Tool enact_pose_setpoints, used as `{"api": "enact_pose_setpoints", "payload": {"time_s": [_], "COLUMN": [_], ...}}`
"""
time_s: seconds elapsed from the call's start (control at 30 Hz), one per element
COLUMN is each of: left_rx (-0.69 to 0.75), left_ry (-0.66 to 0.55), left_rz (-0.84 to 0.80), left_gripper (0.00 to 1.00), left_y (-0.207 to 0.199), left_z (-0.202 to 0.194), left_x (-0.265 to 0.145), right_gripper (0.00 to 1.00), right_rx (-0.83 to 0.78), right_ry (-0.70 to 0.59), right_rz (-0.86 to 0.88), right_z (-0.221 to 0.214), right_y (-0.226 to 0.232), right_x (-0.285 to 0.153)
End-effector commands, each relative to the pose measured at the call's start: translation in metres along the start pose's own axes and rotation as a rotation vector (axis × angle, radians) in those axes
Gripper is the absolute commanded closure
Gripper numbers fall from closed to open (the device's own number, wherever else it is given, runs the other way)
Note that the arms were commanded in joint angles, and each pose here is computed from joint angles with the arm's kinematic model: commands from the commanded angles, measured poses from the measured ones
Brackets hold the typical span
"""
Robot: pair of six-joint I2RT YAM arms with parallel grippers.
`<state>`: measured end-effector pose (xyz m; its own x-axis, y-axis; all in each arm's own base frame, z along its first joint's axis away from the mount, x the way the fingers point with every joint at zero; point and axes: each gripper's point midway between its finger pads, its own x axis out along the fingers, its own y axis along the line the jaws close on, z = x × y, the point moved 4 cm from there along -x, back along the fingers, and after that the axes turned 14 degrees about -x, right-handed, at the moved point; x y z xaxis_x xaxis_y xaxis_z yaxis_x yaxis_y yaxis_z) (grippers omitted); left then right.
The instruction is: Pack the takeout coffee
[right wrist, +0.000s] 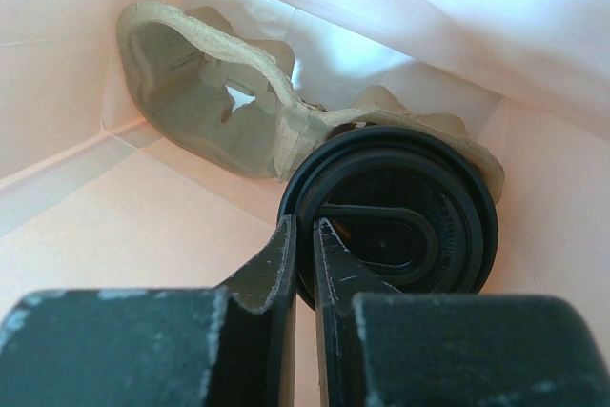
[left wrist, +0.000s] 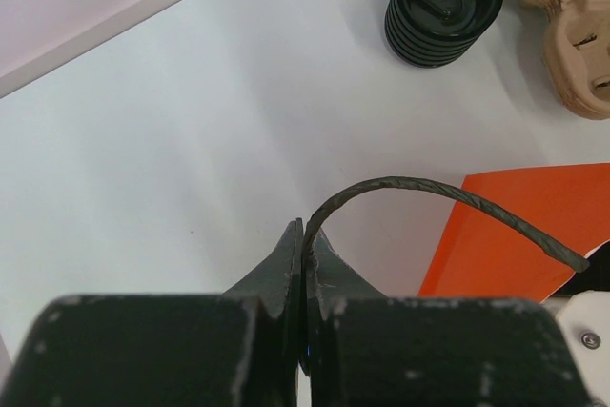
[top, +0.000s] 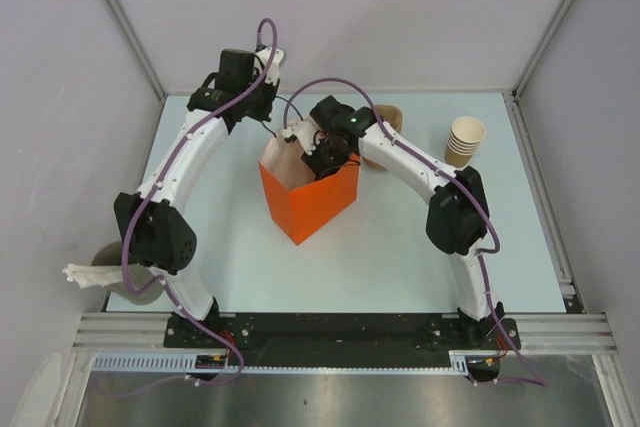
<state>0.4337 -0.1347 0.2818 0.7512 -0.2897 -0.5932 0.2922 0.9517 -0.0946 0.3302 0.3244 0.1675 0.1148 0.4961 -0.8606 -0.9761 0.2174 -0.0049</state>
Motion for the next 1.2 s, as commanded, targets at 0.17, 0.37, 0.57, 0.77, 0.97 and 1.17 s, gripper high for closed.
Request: {"api": "enact_pose_setpoints", "payload": {"time_s": [0.17, 0.37, 0.57, 0.77, 0.97, 1.17], "left_rx": [0.015, 0.014, 0.015, 0.016, 0.018, 0.019], "left_ry": [-0.057, -0.055, -0.052, -0.051, -0.045, -0.047], "left_rz": [-0.007, -0.011, -0.009, -0.009, -0.017, -0.018], "left_gripper": [1.0, 1.0, 0.98, 0.95, 0.9, 0.88], "left_y": [-0.006, -0.007, -0.006, -0.006, -0.008, -0.007], "left_z": [0.02, 0.02, 0.019, 0.019, 0.018, 0.019], "left_x": [-0.011, -0.01, -0.009, -0.009, -0.008, -0.008], "right_gripper": [0.89, 0.76, 0.64, 0.49, 0.32, 0.21], "right_rx": [-0.003, -0.023, -0.046, -0.07, -0.085, -0.092], "right_ry": [0.045, 0.024, -0.019, -0.071, -0.108, -0.174], "right_rz": [-0.018, -0.037, -0.07, -0.101, -0.112, -0.151], "right_z": [-0.013, -0.007, 0.005, 0.018, 0.025, 0.038], "right_y": [0.0, 0.0, -0.001, -0.002, 0.001, -0.001], "right_x": [0.002, -0.006, -0.024, -0.043, -0.052, -0.068]}}
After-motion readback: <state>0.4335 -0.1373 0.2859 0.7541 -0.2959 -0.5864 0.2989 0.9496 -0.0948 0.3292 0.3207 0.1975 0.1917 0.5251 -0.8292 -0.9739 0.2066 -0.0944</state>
